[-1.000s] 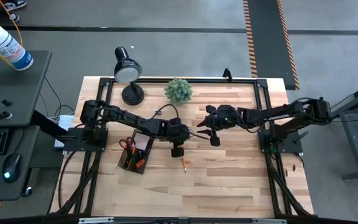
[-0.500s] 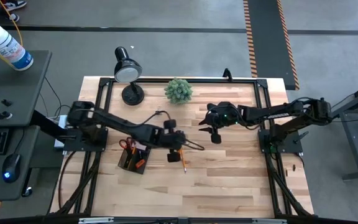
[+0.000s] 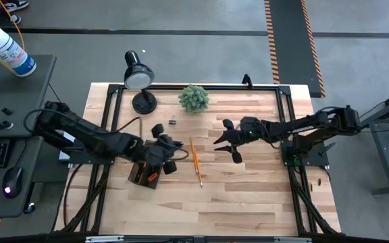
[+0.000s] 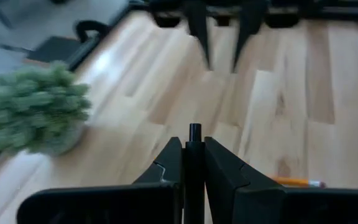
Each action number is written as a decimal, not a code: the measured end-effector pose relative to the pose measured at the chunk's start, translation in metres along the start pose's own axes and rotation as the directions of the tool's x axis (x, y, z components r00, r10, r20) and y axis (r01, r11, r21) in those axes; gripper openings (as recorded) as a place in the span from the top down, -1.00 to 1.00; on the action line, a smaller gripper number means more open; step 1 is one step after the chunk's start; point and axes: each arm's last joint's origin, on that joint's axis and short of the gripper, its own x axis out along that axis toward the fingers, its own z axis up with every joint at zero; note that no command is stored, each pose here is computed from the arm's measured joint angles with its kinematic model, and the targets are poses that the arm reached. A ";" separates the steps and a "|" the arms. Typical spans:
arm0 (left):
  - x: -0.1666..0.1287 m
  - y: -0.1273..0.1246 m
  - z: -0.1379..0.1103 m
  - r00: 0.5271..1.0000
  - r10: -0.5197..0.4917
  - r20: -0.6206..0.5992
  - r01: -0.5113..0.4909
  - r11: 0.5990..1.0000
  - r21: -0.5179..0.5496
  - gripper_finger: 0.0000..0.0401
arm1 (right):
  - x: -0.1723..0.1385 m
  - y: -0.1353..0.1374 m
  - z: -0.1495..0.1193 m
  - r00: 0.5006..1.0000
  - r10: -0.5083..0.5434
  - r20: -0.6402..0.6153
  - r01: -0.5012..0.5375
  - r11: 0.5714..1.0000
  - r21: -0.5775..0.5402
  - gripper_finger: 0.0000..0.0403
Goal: Pick and place office supplies into organizer
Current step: Put the black pen into the desk organizer, then put the right orange pencil into the desk organizer
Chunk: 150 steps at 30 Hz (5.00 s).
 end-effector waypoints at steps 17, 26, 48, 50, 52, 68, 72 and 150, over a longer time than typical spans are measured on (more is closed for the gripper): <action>-0.070 -0.027 -0.039 0.877 0.347 0.331 -0.301 0.936 -0.185 0.91 | -0.010 0.005 -0.014 0.987 -0.030 0.160 0.022 0.998 0.055 0.42; -0.084 -0.033 -0.049 0.855 0.355 0.379 -0.241 0.918 -0.316 0.91 | -0.010 0.005 -0.014 0.987 -0.034 0.159 0.025 0.998 0.057 0.42; -0.106 -0.036 -0.091 0.896 0.222 0.384 -0.123 0.956 -0.266 0.97 | -0.010 0.005 -0.014 0.987 -0.039 0.158 0.030 0.998 0.060 0.42; -0.110 -0.036 -0.095 0.892 0.210 0.401 -0.104 0.957 -0.270 0.97 | -0.010 0.005 -0.014 0.986 -0.049 0.157 0.039 0.997 0.064 0.42; -0.110 -0.035 -0.102 0.881 0.206 0.426 -0.092 0.958 -0.273 0.97 | -0.010 0.005 -0.014 0.986 -0.055 0.157 0.045 0.997 0.070 0.42; -0.093 -0.022 -0.162 0.869 0.164 0.466 -0.029 0.958 -0.284 0.98 | -0.011 0.003 -0.013 0.981 -0.095 0.170 0.071 0.987 0.143 0.42; -0.097 -0.022 -0.168 0.868 0.133 0.479 0.008 0.960 -0.280 0.98 | -0.011 0.003 -0.013 0.978 -0.125 0.167 0.097 0.982 0.165 0.42; -0.101 0.013 -0.099 0.861 0.320 0.395 -0.326 0.944 -0.055 0.38 | 0.053 0.066 -0.013 0.998 -0.061 0.022 0.050 0.944 0.327 0.42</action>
